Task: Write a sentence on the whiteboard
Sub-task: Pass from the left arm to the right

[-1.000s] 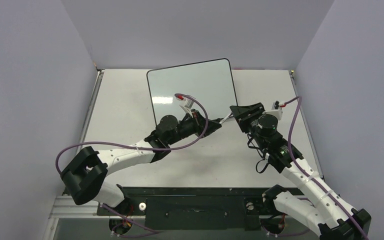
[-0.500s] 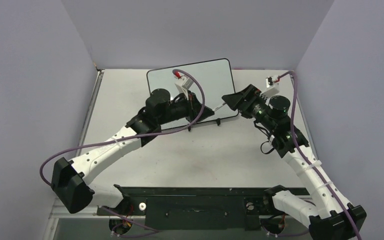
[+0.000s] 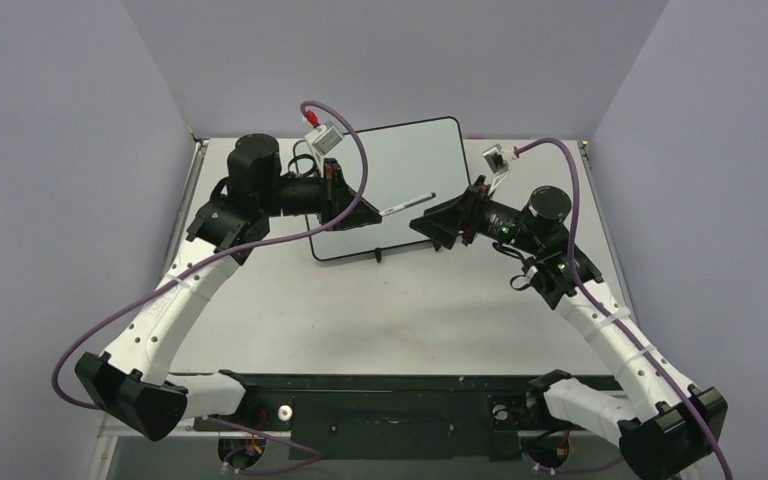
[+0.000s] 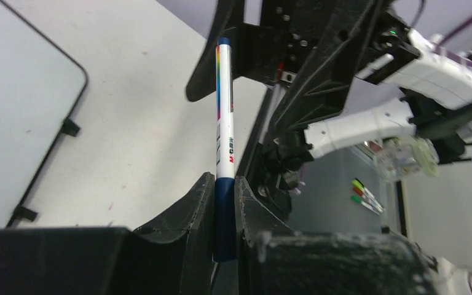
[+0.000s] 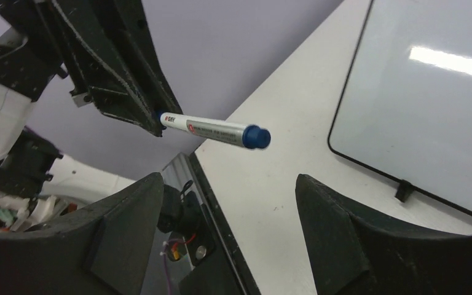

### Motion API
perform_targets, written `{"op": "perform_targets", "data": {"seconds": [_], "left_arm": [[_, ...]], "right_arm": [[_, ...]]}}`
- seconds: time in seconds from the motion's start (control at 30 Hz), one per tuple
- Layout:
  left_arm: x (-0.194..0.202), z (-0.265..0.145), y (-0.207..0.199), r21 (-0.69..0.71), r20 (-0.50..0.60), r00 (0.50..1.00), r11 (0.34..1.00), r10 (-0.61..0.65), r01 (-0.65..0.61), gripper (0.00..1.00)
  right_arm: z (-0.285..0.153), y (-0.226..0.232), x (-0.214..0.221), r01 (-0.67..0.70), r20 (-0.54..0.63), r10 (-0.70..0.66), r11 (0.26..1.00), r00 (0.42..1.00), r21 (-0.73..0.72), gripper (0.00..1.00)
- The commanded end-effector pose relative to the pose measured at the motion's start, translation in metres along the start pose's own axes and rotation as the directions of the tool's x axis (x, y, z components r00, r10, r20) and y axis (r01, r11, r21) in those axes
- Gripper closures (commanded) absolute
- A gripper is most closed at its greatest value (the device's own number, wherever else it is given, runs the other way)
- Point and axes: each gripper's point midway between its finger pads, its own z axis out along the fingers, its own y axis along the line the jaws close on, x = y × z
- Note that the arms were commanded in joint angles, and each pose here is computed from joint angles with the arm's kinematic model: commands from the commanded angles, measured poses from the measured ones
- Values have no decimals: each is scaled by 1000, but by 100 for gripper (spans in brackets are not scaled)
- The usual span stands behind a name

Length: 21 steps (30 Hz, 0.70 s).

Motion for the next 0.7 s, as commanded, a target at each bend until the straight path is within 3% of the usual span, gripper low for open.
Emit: {"op": "perform_targets", "data": {"seconds": [0.0,0.2,0.33,0.43,0.67], "left_arm": [[0,-17,-50,232,-74,997,973,13,4,100],[11,-18,-48,257,-118,993,966,19,12,100],[26,-16,-38,243,-153,988,969,-13,50,100],[36,-13,-31,231,-171,985,970,-31,70,100],[40,-14,-31,230,-178,984,970,-32,74,100]], "right_arm": [[0,48,-7,153,15,-153,962,988,-226,26],[-1,67,0,137,-38,-160,926,986,-351,27],[0,82,12,94,-95,-146,907,985,-410,34],[1,79,27,133,-138,-203,907,969,-401,36],[8,68,39,110,-201,-191,927,961,-358,46]]}}
